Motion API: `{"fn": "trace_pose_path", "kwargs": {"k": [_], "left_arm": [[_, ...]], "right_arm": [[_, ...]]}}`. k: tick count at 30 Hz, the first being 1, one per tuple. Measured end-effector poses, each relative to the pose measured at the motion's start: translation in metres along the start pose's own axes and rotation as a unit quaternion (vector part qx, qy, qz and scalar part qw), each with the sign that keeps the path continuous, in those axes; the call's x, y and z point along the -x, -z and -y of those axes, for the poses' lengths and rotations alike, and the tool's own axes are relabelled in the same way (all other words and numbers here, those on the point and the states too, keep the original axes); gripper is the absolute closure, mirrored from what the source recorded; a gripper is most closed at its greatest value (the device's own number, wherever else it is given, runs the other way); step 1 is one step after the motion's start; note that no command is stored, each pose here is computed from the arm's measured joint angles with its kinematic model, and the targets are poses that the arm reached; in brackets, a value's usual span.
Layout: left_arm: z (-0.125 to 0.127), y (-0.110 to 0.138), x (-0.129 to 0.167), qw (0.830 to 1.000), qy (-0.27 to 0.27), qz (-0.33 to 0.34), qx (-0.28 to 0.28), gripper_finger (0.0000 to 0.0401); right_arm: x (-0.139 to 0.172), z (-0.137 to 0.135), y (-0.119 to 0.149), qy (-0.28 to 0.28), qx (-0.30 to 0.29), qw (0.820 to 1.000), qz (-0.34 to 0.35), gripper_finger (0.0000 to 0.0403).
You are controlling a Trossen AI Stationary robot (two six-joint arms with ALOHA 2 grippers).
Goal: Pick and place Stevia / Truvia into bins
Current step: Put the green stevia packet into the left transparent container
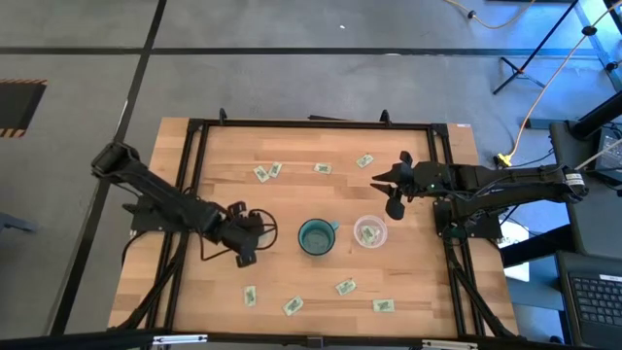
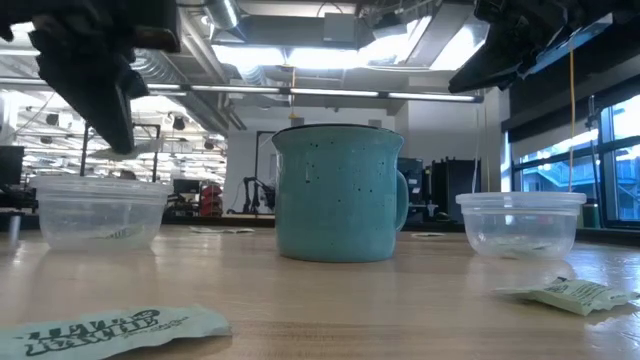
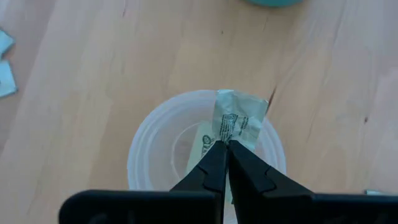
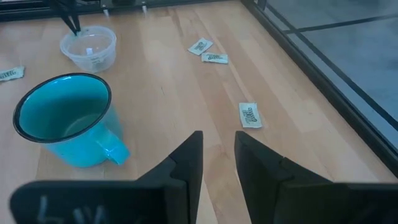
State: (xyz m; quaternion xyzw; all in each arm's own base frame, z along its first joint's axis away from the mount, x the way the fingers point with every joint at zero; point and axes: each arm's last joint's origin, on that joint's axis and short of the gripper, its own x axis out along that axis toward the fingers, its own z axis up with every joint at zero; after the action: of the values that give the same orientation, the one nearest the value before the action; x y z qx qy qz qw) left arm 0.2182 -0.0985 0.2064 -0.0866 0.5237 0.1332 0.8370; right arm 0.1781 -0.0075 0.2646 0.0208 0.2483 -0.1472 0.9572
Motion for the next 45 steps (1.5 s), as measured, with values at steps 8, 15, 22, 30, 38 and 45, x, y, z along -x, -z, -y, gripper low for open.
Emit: {"fn": "trace_pose_path", "kwargs": {"k": [8, 15, 22, 30, 38, 45], "left_arm": [[0.001, 0.002, -0.017, 0.998, -0.005, -0.057, 0.008, 0.0393], [0.001, 0.005, -0.025, 0.996, -0.018, -0.083, 0.016, 0.0393], [-0.001, 0.004, -0.025, 0.996, -0.023, -0.083, 0.023, 0.0370], [-0.004, 0.000, -0.016, 0.997, -0.007, -0.075, 0.028, 0.0330], [0.022, -0.002, -0.004, 0.983, 0.164, -0.079, -0.027, 0.0326], [0.052, 0.006, 0.006, 0.968, 0.219, 0.003, -0.121, 0.0325]], "right_arm": [[0.000, 0.000, 0.000, 0.000, 0.000, 1.000, 0.000, 0.0306], [0.000, 0.000, 0.000, 0.000, 0.000, 1.000, 0.000, 0.0306], [0.000, 0.000, 0.000, 0.000, 0.000, 1.000, 0.000, 0.0306], [0.000, 0.000, 0.000, 0.000, 0.000, 1.000, 0.001, 0.0306], [0.000, 0.000, 0.000, 0.000, -0.002, 1.000, 0.000, 0.0306], [0.000, 0.000, 0.000, 0.000, -0.002, 1.000, 0.001, 0.0306]]}}
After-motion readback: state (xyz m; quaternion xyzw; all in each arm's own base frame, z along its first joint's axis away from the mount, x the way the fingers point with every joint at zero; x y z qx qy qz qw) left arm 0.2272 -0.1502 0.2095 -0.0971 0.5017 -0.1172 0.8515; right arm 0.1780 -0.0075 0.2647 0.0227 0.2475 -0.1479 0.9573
